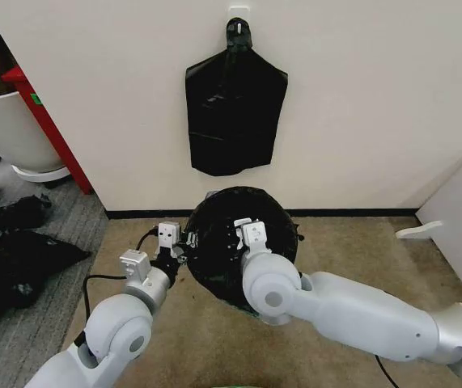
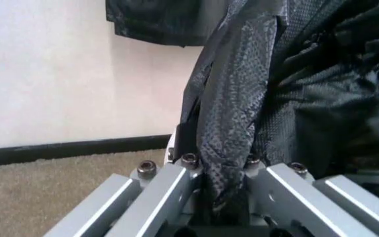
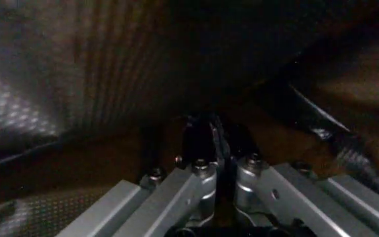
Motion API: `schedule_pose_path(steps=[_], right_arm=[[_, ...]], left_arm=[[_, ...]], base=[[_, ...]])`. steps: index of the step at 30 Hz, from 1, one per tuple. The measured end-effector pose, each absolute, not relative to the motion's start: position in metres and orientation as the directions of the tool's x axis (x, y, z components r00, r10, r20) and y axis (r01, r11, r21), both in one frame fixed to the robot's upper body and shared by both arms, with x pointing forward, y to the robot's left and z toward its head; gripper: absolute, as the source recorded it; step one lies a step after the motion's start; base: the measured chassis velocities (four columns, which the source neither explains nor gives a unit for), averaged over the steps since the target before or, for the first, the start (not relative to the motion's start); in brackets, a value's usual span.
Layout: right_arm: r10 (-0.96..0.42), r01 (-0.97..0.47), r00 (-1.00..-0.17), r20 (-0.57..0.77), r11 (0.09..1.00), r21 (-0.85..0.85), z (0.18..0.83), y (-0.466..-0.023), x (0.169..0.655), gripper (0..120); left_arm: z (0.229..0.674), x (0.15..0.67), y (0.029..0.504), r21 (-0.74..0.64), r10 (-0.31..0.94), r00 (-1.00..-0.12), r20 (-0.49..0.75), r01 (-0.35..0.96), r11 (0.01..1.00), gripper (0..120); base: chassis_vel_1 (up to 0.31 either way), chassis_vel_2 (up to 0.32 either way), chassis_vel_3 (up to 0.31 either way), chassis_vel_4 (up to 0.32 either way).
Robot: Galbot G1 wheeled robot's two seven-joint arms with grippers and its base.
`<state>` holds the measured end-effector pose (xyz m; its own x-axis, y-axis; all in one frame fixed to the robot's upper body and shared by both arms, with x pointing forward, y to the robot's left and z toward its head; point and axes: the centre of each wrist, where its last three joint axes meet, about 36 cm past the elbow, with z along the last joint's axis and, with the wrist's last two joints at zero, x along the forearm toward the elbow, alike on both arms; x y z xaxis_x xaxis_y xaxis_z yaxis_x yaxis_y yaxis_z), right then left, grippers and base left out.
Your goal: Place the garbage bag over the trash bin.
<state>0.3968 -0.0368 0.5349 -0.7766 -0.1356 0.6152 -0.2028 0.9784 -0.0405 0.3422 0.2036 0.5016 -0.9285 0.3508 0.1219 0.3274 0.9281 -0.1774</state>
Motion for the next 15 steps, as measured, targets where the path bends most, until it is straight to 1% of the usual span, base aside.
schedule_pose_path(steps=[15], right_arm=[[-0.069,-0.141,-0.766,0.639,0.988,-0.062,0.515,-0.027,0.416,0]], left_arm=[[0.501,0.323,0.201,-0.152,0.372,-0.923,0.098,0.356,0.922,1]], base=[[0.0,0.0,0.0,0.0]])
